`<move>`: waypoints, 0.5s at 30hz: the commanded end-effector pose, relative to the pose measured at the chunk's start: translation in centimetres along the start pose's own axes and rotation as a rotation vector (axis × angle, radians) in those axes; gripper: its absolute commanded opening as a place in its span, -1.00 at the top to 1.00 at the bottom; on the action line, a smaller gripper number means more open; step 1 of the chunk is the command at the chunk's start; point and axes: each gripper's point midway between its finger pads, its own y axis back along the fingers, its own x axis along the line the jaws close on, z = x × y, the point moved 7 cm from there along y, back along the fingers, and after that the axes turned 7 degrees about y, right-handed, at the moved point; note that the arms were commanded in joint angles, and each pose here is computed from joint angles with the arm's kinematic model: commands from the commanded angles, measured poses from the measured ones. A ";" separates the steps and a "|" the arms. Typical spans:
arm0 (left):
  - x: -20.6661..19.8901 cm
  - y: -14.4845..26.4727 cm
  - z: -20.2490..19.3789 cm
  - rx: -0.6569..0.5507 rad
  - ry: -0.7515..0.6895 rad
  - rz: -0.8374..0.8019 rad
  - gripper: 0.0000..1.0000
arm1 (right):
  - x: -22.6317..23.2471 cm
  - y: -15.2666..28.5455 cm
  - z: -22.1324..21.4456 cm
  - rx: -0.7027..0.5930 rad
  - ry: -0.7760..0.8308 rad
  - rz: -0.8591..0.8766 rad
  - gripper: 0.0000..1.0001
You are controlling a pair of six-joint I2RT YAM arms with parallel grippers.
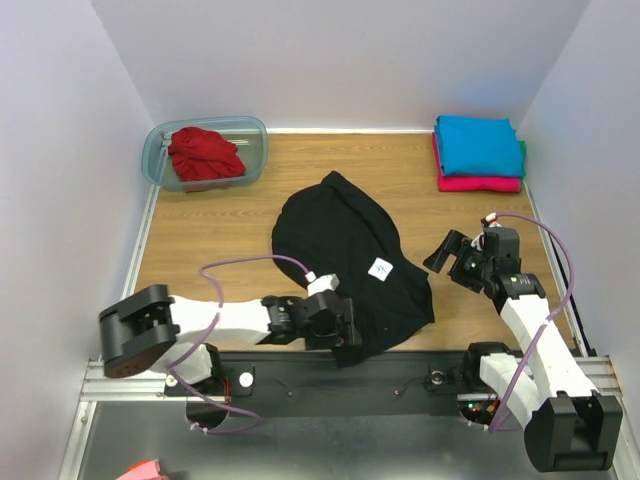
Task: Fold and stack the t-shirts
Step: Flatten the tshirt out
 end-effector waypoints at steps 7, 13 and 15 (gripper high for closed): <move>1.9 -3.1 0.6 -0.129 0.099 0.379 1.00 | 0.5 -0.3 0.9 -0.058 0.021 0.025 -1.00; 4.0 0.4 3.4 -0.301 0.194 0.455 1.00 | 1.3 -1.4 0.0 0.006 0.041 0.044 -0.99; 5.8 2.1 5.4 -0.370 0.261 0.449 1.00 | 2.2 -2.4 -1.2 0.049 0.084 0.001 -0.99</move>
